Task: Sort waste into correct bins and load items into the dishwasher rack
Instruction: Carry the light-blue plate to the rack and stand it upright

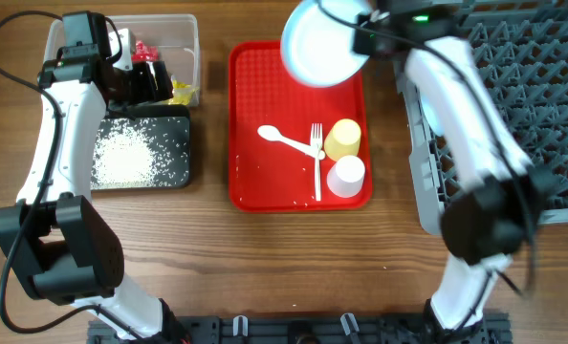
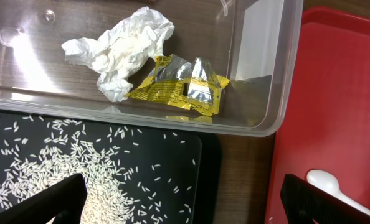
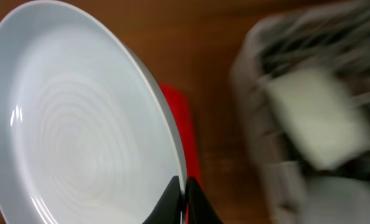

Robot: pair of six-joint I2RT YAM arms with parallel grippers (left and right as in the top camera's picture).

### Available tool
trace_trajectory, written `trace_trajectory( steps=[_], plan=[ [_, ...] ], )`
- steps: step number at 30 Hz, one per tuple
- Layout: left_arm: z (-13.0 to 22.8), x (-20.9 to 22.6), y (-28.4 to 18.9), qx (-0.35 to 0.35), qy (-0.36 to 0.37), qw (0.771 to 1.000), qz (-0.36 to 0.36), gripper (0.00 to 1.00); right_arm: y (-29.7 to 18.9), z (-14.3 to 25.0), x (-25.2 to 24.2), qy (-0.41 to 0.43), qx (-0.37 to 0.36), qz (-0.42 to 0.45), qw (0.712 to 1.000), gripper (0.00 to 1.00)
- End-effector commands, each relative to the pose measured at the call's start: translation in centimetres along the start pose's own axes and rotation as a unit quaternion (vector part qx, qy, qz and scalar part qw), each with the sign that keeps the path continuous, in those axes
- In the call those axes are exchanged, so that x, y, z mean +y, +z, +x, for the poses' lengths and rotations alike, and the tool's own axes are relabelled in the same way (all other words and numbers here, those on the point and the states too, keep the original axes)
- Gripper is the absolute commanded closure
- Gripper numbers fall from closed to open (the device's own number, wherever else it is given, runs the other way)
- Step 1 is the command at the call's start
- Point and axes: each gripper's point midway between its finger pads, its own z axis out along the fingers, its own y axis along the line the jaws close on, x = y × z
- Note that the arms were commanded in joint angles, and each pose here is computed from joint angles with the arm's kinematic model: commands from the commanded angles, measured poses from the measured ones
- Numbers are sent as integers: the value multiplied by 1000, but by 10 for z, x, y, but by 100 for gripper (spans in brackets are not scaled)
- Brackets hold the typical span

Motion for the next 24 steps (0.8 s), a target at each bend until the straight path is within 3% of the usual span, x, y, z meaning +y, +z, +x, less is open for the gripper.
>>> trace_trajectory(
  steps=[1,3,6,17,24],
  plan=[
    [-5,1,-6,-10,-2,1000,-2,0,-80,-51,-78,-11,-109,133,985,96],
    [-5,1,-6,-10,-2,1000,-2,0,-116,-72,-142,-8,-151,255,955,96],
    [-5,1,-6,-10,-2,1000,-2,0,-130,-78,-198,-2,-152,354,923,96],
    [-5,1,-6,-10,-2,1000,-2,0,-104,-69,-325,-24,-70,453,889,96],
    [-5,1,-6,-10,-2,1000,-2,0,-54,-69,-321,-97,-38,394,913,96]
  ],
)
